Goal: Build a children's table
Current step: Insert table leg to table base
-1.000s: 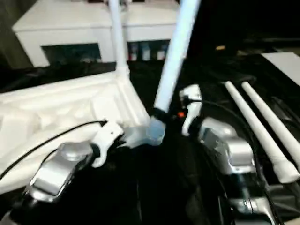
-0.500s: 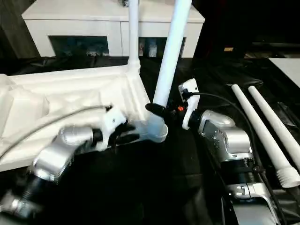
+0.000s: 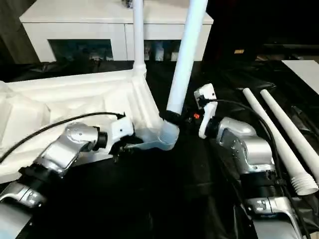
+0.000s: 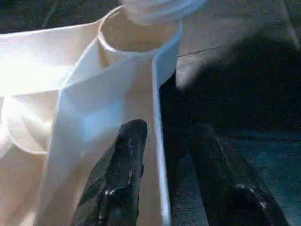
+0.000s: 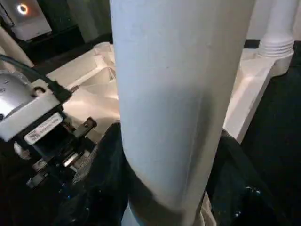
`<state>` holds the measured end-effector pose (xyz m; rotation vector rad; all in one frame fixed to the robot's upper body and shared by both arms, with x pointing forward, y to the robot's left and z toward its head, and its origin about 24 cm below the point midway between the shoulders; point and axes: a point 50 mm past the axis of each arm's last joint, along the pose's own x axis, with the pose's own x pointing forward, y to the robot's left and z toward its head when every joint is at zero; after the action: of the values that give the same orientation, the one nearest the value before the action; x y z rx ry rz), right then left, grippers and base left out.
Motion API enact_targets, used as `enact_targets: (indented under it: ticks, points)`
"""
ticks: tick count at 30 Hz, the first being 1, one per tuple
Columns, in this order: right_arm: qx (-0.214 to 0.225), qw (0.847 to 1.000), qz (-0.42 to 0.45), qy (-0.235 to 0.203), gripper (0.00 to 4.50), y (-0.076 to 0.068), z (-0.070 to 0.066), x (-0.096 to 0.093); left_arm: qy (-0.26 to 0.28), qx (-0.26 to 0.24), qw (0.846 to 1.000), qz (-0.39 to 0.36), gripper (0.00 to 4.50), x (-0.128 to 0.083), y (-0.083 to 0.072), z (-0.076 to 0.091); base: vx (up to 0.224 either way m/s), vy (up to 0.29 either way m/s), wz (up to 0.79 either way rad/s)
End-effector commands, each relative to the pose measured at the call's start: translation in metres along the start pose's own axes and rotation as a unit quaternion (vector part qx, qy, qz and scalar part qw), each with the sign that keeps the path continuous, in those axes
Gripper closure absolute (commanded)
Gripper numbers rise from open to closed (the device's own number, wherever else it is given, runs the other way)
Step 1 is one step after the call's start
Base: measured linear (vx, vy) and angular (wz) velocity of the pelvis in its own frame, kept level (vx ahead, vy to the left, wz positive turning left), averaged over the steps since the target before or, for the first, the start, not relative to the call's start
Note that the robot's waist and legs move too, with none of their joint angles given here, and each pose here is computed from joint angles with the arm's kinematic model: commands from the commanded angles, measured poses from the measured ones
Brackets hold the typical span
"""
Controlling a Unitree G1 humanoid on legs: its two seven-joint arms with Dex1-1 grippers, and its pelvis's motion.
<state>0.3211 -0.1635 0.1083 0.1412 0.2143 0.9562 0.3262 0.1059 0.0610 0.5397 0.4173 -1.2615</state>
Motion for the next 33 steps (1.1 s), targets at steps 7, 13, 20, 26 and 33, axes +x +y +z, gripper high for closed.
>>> enact_targets:
  ticks: [7, 13, 20, 26, 33]
  points:
    - [-0.02, 1.0, -0.005, -0.016, 2.67, 0.001, 0.009, -0.006, 0.014, -0.024, 1.0, 0.004, 3.28, 0.002, 0.003, -0.01, 0.0, 0.0, 0.0]
    - [-0.02, 1.0, -0.012, -0.019, 2.67, 0.0, 0.009, -0.006, 0.021, -0.029, 0.999, -0.02, 3.72, -0.001, 0.0, -0.015, 0.0, 0.0, 0.0]
    - [-0.02, 0.999, -0.023, -0.027, 2.67, -0.003, 0.011, -0.006, 0.044, -0.054, 0.997, -0.013, 4.31, -0.005, -0.005, -0.026, 0.0, 0.0, 0.0]
    - [-0.013, 0.999, -0.02, -0.025, 2.67, -0.002, 0.009, -0.009, 0.042, -0.08, 0.996, 0.0, 4.5, -0.008, -0.015, -0.033, 0.0, 0.0, 0.0]
    - [-0.018, 0.997, -0.071, -0.021, 2.67, -0.004, 0.002, -0.024, 0.076, -0.106, 0.991, 0.042, 4.5, -0.009, -0.042, -0.04, 0.0, 0.0, 0.0]
